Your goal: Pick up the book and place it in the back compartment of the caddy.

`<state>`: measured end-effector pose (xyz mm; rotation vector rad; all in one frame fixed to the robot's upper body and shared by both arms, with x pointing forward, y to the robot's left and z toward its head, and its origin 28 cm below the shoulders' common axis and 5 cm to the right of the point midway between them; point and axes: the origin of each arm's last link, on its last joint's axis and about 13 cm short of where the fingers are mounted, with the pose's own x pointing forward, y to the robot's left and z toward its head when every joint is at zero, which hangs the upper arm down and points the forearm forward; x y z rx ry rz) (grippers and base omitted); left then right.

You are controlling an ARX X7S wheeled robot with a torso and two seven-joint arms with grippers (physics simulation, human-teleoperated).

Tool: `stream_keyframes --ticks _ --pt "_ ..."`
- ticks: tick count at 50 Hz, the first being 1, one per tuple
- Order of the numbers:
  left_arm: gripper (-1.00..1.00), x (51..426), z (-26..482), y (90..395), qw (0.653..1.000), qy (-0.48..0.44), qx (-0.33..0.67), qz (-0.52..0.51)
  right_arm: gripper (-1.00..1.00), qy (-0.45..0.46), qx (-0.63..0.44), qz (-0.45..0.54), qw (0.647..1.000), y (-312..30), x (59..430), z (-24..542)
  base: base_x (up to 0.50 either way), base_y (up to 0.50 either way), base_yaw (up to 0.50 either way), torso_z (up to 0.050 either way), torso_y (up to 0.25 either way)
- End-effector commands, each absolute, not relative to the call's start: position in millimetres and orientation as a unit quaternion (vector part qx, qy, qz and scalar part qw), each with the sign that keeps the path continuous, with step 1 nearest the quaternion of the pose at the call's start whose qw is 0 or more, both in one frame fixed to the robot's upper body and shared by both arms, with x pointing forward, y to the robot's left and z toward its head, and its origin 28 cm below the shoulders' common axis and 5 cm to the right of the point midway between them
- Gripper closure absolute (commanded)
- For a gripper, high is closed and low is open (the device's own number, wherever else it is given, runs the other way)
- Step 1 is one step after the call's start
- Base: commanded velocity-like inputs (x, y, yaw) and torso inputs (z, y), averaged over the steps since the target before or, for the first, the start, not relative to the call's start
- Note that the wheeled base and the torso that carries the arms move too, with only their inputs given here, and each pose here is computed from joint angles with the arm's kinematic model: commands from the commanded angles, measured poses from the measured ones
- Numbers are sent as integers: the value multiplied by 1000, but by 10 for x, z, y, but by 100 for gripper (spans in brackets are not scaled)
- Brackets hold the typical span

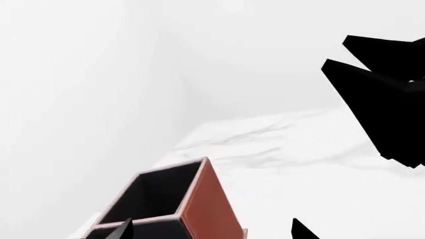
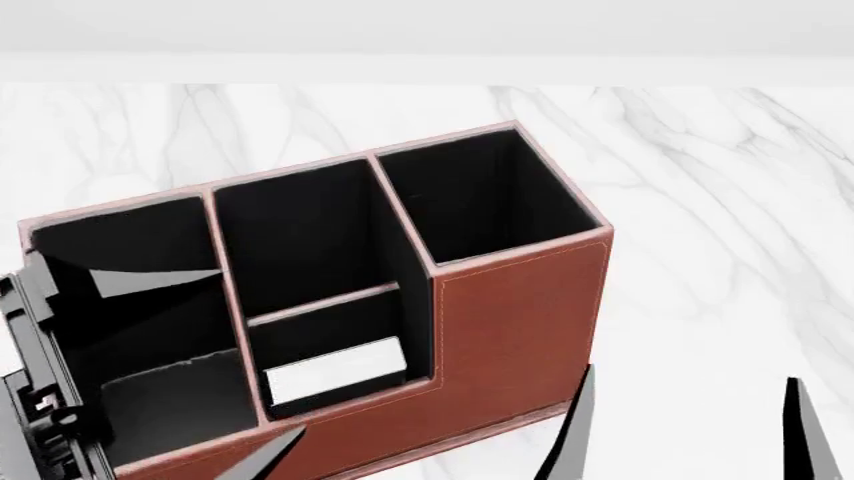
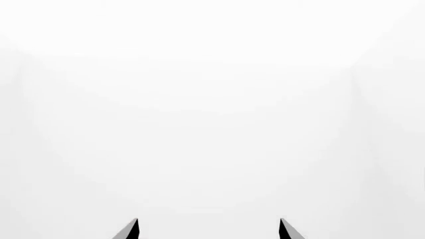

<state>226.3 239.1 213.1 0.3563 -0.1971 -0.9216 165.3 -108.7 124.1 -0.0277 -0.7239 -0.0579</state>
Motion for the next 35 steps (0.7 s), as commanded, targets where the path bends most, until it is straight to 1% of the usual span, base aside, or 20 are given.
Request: stream_keyframes --ticks 1,17,35 --pt "-100 2107 2186 2384 874 -125 182 -434 -100 -383 -11 -30 923 -1119 1487 1338 0 0 0 0 0" --pt "-100 2027 2202 2391 864 -154 190 -440 -100 -395 -10 -31 918 -1138 1461 1323 0 0 0 0 0" --pt "-100 1990 2238 2367 854 -163 204 -451 -100 -411 -7 -29 911 -1155 1373 1343 0 0 0 0 0"
